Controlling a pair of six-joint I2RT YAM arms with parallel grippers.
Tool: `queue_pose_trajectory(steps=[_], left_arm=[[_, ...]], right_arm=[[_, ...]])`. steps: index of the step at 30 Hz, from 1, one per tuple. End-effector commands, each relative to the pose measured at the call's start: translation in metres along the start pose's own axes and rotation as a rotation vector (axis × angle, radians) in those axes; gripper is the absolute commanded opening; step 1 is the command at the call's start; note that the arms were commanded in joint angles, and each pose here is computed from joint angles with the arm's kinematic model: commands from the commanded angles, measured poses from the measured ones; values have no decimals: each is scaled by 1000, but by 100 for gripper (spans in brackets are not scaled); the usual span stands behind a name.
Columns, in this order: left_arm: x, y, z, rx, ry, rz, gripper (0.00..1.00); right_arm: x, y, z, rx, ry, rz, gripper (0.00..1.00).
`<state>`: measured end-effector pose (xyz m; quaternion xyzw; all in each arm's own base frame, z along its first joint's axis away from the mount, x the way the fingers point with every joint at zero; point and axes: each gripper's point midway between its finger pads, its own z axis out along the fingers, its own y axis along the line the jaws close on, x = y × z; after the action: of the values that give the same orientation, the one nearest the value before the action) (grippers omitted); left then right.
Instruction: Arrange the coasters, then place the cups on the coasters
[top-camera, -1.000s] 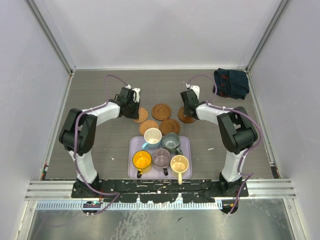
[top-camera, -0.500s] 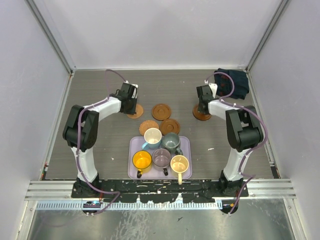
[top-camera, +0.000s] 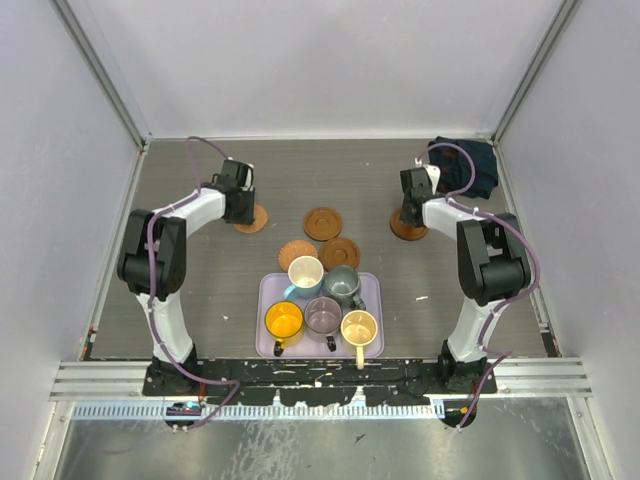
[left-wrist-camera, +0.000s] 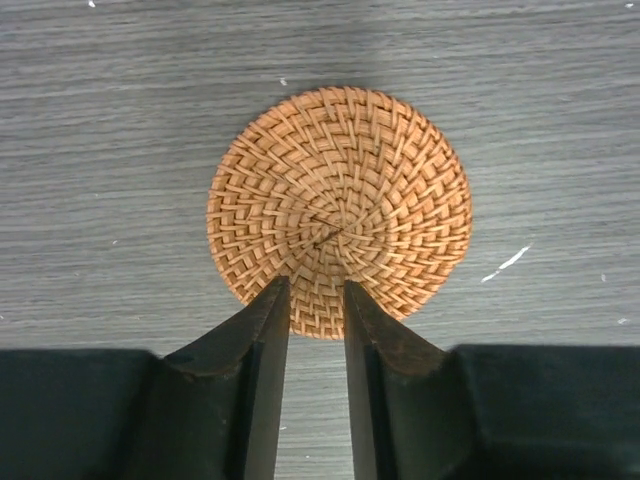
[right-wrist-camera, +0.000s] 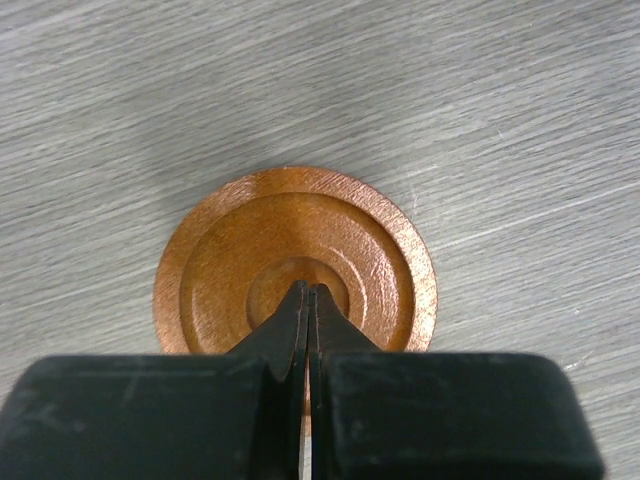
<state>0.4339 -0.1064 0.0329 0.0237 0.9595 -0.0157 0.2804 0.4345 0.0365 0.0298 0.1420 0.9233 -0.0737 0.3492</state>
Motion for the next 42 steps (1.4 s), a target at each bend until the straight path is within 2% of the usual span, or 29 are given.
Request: queue_pose_trajectory(steps=[1,3,5,9,12,15,19,23,34,42], left_arm=[[-41,-12,-39,64,-129,13,35],[-47,-19,-53,108,-171,11,42],[-48,-25,-65,148,-200,8,45],[-34,-45,-83,238,-210,25,44],[-7,-66,-87,313,-164,52,40],[19,-86,-87,385,-115,60,36],[40,-109,-89,464,-76,65,29],[48,-128,-96,522,-63,78,25],[72,-160,-86,590,4,93,24],[84,-159,-64,532,67,77,25]], right_arm=[[-56,16,-46,-103,-141,43,5],[-65,23,-62,-134,-178,31,10],[-72,32,-81,-168,-213,11,19],[-67,59,-111,-280,-235,-33,35],[-44,85,-124,-403,-191,-66,37],[-17,110,-131,-513,-133,-97,34],[13,136,-133,-582,-73,-143,20],[35,156,-130,-626,-26,-168,11],[84,199,-122,-709,95,-221,4],[105,193,-110,-655,145,-223,3]])
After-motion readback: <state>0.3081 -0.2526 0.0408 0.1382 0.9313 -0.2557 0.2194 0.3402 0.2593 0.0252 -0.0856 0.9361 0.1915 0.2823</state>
